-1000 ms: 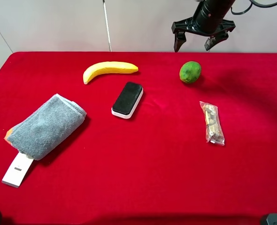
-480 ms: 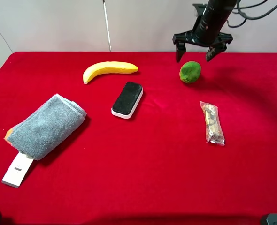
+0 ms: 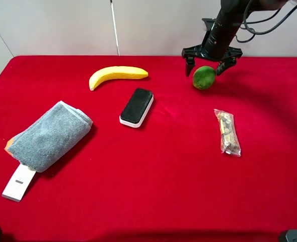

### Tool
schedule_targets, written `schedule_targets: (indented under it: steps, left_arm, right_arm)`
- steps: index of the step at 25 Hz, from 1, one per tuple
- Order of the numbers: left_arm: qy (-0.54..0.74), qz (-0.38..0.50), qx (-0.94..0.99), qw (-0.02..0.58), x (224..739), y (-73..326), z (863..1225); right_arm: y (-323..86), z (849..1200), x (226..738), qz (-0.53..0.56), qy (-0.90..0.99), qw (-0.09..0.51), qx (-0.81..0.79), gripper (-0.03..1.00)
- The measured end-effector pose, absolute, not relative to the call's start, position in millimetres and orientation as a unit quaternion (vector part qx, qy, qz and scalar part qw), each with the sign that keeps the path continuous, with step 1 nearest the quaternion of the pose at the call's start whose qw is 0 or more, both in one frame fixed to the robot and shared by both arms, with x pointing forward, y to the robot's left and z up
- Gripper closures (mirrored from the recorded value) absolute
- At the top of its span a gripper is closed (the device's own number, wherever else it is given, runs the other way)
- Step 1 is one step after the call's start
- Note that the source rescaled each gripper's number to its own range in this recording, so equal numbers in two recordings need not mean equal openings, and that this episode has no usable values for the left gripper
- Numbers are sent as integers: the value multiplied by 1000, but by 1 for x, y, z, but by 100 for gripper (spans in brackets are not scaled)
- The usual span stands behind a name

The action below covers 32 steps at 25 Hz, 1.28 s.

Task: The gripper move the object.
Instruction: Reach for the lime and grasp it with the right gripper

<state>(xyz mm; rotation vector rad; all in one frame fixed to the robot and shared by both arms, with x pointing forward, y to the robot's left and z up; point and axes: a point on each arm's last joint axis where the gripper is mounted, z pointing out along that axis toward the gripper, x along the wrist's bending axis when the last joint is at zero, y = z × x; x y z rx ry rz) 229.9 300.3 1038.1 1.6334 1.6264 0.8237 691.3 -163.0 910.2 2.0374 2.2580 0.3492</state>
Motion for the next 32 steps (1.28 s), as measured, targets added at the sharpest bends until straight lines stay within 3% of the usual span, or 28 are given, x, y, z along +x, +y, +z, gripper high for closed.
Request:
schedule_targets:
  steps: [24,26,29,31,32]
  left_arm:
    - [625,316,628,340,230,300,1038]
    - [625,316,628,340,230,300,1038]
    - [625,316,628,340,230,300,1038]
    - [625,316,628,340,230,300,1038]
    - [625,316,628,340,230,300,1038]
  right_arm:
    - [-162,895,696,120,732,44,669,-3]
    - [-162,895,696,120,732,44,669,10]
    - [-162,895,696,120,732,45,669,48]
    - [-162,895,695,118,733,44,669,81]
    - [-162,895,695,117,733,44,669,92]
